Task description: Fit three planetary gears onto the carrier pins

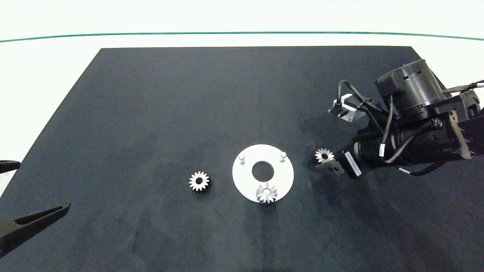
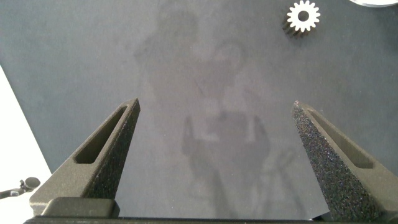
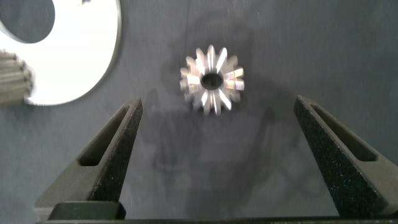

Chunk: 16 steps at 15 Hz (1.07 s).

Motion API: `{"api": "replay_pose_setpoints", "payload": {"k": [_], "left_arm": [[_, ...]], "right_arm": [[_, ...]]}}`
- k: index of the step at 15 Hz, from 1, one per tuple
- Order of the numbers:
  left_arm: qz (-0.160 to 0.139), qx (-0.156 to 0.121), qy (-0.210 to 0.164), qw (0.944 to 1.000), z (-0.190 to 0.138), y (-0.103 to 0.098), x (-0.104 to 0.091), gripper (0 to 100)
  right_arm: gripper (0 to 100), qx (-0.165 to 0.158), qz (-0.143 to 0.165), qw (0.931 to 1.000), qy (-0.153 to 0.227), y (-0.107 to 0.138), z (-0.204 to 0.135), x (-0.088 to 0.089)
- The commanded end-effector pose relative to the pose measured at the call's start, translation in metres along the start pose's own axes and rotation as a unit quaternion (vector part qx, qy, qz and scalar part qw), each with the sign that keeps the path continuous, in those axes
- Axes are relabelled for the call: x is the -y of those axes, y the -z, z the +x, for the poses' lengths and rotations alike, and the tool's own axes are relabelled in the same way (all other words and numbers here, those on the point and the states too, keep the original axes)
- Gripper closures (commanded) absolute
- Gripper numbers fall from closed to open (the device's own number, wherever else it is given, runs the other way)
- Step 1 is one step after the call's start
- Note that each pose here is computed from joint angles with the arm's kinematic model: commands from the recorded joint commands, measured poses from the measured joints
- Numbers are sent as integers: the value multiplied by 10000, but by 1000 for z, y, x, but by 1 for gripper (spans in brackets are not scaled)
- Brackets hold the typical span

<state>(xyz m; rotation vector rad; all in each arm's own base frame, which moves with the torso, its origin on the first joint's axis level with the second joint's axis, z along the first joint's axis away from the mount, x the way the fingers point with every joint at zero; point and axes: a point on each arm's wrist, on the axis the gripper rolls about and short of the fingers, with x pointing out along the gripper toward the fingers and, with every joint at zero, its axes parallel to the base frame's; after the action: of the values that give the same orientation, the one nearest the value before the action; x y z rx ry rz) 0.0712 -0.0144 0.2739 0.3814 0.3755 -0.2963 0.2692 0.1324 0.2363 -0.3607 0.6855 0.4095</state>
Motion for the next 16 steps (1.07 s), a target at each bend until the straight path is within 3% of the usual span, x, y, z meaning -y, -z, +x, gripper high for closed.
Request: {"api": "replay_pose_setpoints", "payload": {"k": [1,6,16], "left_arm": [[16,-16,7,10000,0,0,0,0],[16,-9,5,10000,0,1,0,0],[16,-2,2,10000,-1,1,0,0]], "right_arm": [[0,-10,-32,10000,6,-1,11,-1],[1,-5,-39,10000,23,-5,19,-2],[20,-10,-9,10000,39,-7,27,-1]]}}
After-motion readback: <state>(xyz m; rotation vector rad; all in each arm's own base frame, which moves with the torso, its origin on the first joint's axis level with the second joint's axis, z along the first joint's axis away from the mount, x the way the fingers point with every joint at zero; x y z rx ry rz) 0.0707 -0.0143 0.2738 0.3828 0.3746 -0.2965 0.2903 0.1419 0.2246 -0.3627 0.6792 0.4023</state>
